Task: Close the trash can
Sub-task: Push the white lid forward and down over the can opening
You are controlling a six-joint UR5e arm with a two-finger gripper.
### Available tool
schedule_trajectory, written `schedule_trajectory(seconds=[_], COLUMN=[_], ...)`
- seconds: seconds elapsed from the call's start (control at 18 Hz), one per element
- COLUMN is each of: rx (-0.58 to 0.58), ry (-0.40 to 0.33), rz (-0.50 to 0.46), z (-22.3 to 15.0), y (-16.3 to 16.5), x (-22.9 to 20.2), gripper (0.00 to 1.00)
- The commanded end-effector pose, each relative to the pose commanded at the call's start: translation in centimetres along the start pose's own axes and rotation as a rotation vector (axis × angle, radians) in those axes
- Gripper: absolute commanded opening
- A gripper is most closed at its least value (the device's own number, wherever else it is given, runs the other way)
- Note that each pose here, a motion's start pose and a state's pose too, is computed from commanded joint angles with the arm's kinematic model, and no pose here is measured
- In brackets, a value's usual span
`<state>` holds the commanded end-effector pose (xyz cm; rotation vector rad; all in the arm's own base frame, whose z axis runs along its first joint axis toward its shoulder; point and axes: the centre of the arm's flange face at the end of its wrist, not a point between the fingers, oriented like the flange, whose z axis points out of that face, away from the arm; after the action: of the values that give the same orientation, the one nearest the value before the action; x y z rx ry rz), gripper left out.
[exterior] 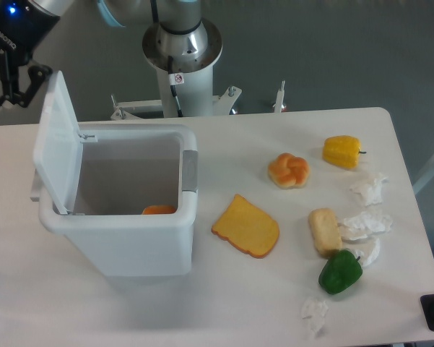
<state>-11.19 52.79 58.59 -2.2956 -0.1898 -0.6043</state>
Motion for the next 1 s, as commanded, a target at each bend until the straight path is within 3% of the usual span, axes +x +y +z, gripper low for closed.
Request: schedule_trajectory(seconds=[0.28, 0.61, 0.83, 1.0], rx=[-0.035, -0.013, -0.051, -0.084], ry=[-0.124, -0.176, -0.283, -0.317], rz=[0.086, 0.107, 0.098, 0.114], z=[0.0, -2.1, -2.1, -1.4], y=[0.3, -0.1, 0.0, 0.1], x=[-2.2, -5.5, -7.3, -8.6], gripper=[1.0, 1.0, 1.0, 1.0])
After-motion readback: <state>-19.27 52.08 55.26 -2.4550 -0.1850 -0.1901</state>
